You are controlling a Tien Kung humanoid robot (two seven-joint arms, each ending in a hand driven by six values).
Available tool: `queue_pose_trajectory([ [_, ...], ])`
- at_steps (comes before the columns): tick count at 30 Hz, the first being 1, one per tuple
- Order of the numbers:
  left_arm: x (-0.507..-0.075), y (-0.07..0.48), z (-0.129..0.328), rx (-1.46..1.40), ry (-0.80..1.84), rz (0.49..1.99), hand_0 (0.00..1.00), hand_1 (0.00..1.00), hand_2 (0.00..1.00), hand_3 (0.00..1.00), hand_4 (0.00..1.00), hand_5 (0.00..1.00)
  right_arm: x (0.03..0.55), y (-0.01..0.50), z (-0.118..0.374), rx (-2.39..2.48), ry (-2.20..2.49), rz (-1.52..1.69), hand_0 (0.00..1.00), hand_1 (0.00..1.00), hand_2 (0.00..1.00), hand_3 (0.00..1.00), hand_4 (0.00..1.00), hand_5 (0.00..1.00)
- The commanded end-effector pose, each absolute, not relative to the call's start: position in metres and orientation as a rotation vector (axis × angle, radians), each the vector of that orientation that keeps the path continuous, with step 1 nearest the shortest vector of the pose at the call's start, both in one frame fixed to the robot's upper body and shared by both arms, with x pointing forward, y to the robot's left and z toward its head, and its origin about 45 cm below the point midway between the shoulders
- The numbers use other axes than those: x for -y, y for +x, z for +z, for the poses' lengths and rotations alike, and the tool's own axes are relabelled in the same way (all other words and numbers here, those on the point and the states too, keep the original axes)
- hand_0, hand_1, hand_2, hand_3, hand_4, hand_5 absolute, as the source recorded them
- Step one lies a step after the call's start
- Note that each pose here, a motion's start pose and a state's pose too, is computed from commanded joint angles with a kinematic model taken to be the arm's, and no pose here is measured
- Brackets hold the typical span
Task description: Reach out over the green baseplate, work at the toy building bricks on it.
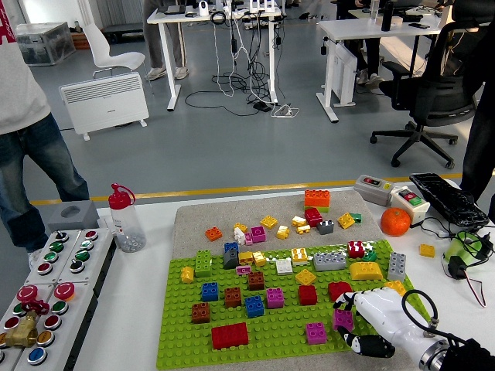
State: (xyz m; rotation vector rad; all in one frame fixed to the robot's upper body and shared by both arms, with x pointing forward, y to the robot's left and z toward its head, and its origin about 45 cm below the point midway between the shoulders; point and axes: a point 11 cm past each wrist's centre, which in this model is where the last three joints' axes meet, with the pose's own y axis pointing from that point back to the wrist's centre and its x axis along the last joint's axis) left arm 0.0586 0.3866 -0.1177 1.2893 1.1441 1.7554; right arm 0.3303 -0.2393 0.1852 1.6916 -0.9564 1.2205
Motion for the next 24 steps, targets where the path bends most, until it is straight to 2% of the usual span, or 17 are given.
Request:
queue_pose_trajectory([
  [24, -0.3865, 0.0534, -0.1184, -1.153, 1.301, 1.748, 0.668, 0.613, 0.567, 0.466, 0.241, 0.998, 0.2340, 0.3325, 0.1806, 0.857, 1.659, 1.253, 0.497, 0.563, 0.564, 0.589, 0.422, 0.126],
])
